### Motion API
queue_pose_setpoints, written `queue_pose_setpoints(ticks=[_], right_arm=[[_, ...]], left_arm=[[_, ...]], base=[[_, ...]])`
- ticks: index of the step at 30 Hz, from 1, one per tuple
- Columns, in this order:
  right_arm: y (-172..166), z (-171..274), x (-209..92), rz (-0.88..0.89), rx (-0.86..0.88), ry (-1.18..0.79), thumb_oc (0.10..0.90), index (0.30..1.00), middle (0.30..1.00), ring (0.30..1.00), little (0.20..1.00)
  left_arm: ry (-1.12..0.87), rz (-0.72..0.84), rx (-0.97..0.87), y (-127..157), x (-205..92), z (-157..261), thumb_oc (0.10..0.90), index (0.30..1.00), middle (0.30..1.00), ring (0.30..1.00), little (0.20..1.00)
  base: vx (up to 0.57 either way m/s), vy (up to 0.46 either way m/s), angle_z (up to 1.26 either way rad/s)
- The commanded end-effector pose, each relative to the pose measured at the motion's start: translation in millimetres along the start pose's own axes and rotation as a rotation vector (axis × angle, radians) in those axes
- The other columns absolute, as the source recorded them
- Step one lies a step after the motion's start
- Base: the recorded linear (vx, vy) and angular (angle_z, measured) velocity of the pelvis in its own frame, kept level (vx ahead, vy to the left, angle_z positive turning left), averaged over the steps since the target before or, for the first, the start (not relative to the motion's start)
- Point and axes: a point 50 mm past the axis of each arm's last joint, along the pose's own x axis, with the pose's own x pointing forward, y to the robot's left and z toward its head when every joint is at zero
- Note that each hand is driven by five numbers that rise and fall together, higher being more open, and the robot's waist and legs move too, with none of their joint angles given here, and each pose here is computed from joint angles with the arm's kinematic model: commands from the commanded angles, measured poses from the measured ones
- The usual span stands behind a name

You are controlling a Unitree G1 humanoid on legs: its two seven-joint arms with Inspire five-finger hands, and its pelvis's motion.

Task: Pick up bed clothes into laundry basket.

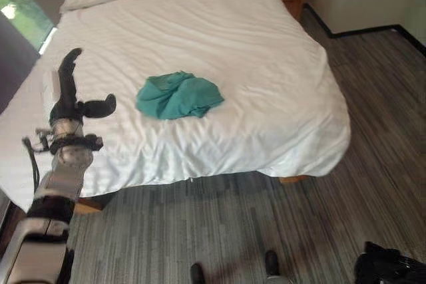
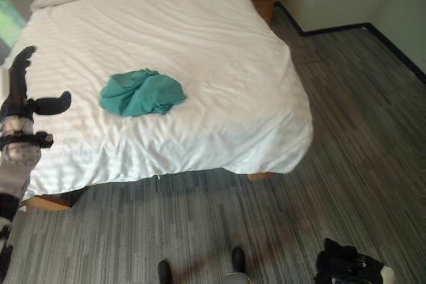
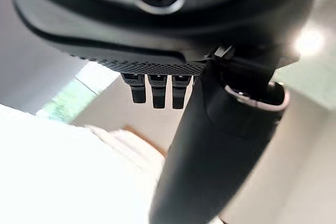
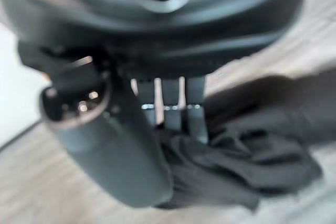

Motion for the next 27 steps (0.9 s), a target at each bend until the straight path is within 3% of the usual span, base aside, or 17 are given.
queue_pose_setpoints(ticks=[1, 8, 15, 21, 22, 23, 27], right_arm=[[12.9, 27.5, -2.4, 0.042, 0.069, -0.156, 0.400, 0.300, 0.300, 0.300, 0.300], [21.5, -3.3, -12.8, 0.100, 0.074, -0.098, 0.400, 0.300, 0.300, 0.300, 0.300], [28.0, -14.4, -21.0, 0.136, 0.115, -0.090, 0.400, 0.300, 0.300, 0.300, 0.300], [32.3, -13.3, -26.3, 0.168, 0.142, -0.114, 0.400, 0.300, 0.300, 0.300, 0.300], [31.7, -13.2, -26.2, 0.166, 0.141, -0.114, 0.400, 0.300, 0.300, 0.300, 0.300], [33.3, -6.7, -26.9, 0.174, 0.137, -0.142, 0.400, 0.300, 0.300, 0.300, 0.300], [42.6, 0.7, -31.0, 0.228, 0.095, -0.191, 0.400, 0.300, 0.300, 0.300, 0.300]], left_arm=[[-0.107, 0.269, 0.066, 83.6, 47.2, 45.6, 0.800, 0.900, 0.900, 0.900, 0.900], [-0.004, 0.238, 0.271, 99.3, 58.4, 33.1, 0.800, 0.900, 0.900, 0.900, 0.900], [0.212, 0.169, 0.495, 119.7, 49.0, -12.2, 0.800, 0.900, 0.900, 0.900, 0.900], [0.335, 0.069, 0.503, 106.6, 33.3, -44.4, 0.800, 0.900, 0.900, 0.900, 0.900], [0.337, 0.068, 0.502, 106.3, 32.8, -45.1, 0.712, 0.768, 0.768, 0.768, 0.768], [0.356, 0.031, 0.448, 96.9, 26.9, -53.7, 0.400, 0.300, 0.300, 0.300, 0.300], [0.347, 0.020, 0.455, 94.9, 21.8, -59.8, 0.400, 0.300, 0.300, 0.300, 0.300]], base=[[-0.01, -0.043, -0.41], [0.00, -0.039, -0.32], [-0.02, -0.034, -0.22], [-0.02, -0.019, -0.09], [-0.04, -0.003, 0.07], [-0.05, -0.005, 0.04], [-0.04, -0.019, 0.05]])
